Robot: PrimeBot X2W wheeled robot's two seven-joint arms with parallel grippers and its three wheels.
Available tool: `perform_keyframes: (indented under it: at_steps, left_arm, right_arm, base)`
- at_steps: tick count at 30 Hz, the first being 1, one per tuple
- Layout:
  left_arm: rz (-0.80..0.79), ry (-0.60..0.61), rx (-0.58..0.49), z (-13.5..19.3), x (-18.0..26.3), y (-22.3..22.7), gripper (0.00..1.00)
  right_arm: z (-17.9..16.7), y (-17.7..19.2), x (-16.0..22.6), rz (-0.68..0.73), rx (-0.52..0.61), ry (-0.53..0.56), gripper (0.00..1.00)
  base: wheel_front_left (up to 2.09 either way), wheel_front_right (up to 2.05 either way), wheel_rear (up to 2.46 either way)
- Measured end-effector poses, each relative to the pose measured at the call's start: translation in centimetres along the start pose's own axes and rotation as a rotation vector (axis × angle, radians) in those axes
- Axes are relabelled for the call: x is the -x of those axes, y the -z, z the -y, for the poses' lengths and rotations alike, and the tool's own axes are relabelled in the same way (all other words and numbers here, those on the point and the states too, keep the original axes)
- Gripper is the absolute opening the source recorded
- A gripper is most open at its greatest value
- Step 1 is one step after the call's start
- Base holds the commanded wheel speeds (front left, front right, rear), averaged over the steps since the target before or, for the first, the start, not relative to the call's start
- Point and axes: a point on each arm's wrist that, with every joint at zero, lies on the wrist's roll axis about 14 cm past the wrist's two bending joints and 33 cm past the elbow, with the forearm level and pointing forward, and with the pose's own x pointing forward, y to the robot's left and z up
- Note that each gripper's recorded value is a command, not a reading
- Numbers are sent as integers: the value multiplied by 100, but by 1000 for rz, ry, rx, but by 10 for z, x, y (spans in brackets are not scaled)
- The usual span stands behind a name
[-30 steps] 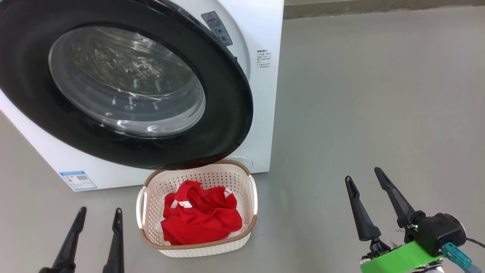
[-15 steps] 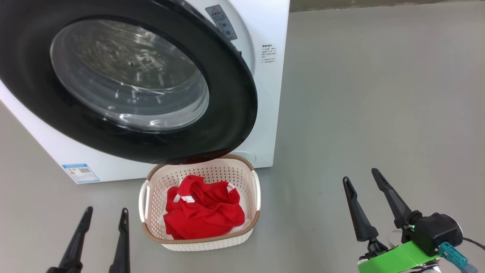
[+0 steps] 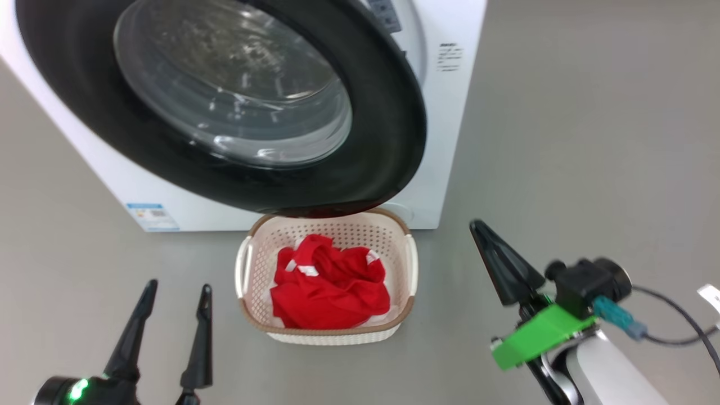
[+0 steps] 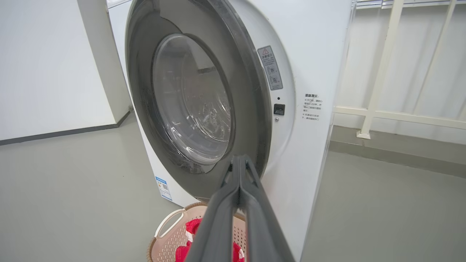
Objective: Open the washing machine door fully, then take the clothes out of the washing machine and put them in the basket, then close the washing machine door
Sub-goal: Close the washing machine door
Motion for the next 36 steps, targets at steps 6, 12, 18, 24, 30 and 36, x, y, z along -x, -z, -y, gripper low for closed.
perform_keyframes:
  at_steps: [6,12,18,24,30,36]
  left_arm:
    - [-1,-9,-5,-2,4,-1,100]
    - [-5,-44,-9,-12,7,-2,100]
    - [-21,-74,-4,-20,8,2,100]
    - [-31,-95,-18,-27,5,4,100]
    - [-75,-127,-34,-37,8,17,100]
    - [-99,-134,-39,-39,9,24,100]
  right_arm:
    - [-25,-1,-41,-3,12,-120,0]
    - [-36,-2,-76,2,12,-181,0]
    - [-39,-1,-110,8,25,-215,0]
    - [-31,3,-133,4,36,-219,0]
    - [-34,9,-157,6,26,-237,0]
    - [-25,3,-176,28,18,-223,0]
  base:
    - [0,0,0]
    - [0,0,0]
    - [0,0,0]
    - [0,0,0]
    - [0,0,0]
    - [0,0,0]
